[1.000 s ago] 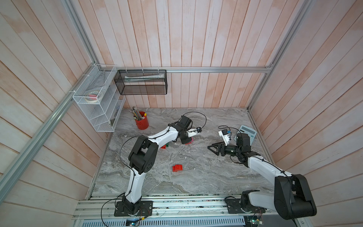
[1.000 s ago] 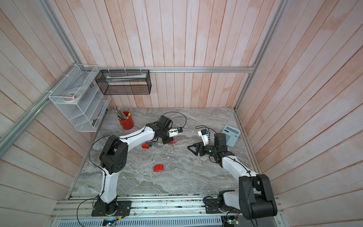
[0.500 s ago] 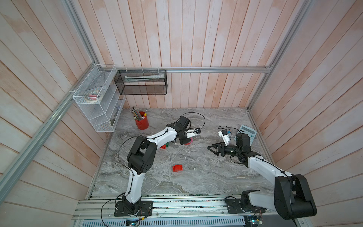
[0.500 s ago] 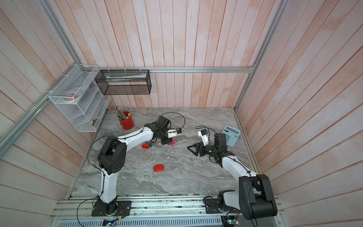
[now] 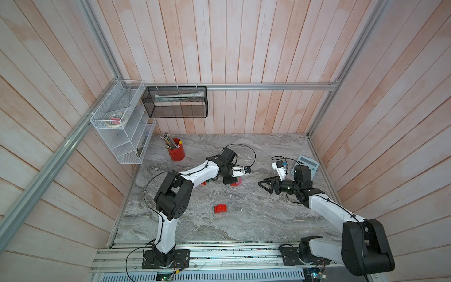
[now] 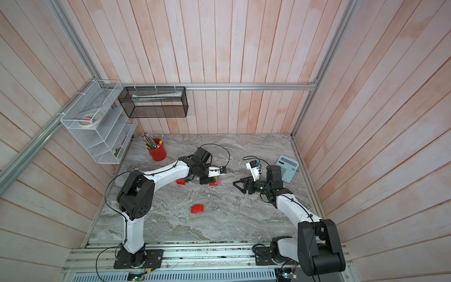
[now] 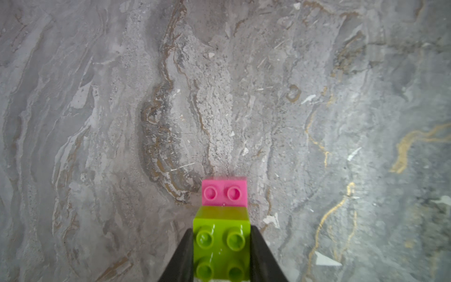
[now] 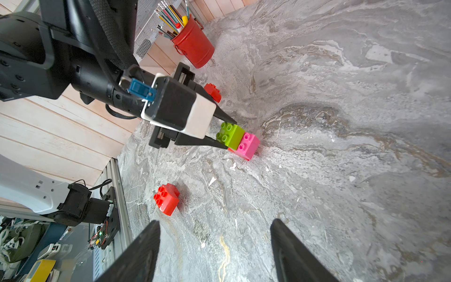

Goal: Assemble the letter s with lego
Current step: Assemble the lego brick with the lego brick.

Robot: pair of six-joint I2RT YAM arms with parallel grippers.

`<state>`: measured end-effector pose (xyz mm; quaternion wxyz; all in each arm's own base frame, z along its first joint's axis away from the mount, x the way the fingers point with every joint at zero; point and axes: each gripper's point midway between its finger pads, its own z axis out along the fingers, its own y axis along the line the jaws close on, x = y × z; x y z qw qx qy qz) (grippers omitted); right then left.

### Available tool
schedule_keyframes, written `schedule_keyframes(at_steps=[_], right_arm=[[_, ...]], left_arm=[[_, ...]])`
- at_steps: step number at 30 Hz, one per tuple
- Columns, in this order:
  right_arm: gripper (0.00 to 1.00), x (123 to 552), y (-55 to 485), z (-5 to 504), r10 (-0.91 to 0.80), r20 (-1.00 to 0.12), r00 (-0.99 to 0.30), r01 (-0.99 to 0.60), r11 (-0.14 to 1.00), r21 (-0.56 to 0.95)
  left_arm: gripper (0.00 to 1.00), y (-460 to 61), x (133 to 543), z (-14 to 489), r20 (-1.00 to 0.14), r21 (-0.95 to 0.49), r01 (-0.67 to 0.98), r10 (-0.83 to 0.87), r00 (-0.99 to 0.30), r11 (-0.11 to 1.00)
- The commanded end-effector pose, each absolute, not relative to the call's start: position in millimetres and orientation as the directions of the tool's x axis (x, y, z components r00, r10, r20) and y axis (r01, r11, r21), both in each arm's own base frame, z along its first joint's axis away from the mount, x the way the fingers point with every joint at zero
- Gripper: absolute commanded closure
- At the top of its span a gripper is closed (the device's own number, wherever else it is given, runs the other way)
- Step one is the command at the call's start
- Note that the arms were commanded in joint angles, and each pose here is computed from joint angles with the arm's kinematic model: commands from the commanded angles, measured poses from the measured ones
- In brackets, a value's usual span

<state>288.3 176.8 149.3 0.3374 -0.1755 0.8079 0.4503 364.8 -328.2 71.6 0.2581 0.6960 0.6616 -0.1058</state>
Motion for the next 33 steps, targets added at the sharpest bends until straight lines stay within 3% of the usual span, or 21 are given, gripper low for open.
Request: schedule_keyframes(at_steps=[1, 9, 15, 22, 33], right_arm=[[0.27, 290.6, 177.2, 163.4, 0.022, -0.724, -0.689, -0.611, 0.520, 0.597], [0.27, 290.7, 177.4, 166.1, 0.027, -0.726, -0.687, -0.612, 0.517, 0.598], [0.27, 290.6, 177.4, 171.3, 0.028, -0.734, -0.679, -0.619, 0.516, 0.592], [0.27, 289.2, 177.2, 177.5, 0.029, -0.743, -0.669, -0.627, 0.516, 0.584], [0.27, 278.8, 175.0, 174.2, 0.029, -0.735, -0.677, -0.617, 0.523, 0.588]], left_arm=[[0.73, -317.5, 333.9, 51.7, -0.450, 0.122, 0.991, 0.886, 0.110, -0.061], [0.62, -319.9, 337.3, 60.4, -0.465, 0.140, 0.989, 0.879, 0.103, -0.042], [0.42, -321.5, 340.9, 77.3, -0.480, 0.137, 0.991, 0.875, 0.067, -0.001], [0.42, -320.4, 340.1, 84.9, -0.488, 0.118, 0.993, 0.872, 0.033, 0.029], [0.32, -274.8, 350.8, 105.3, -0.463, 0.155, 0.964, 0.878, -0.120, 0.214]])
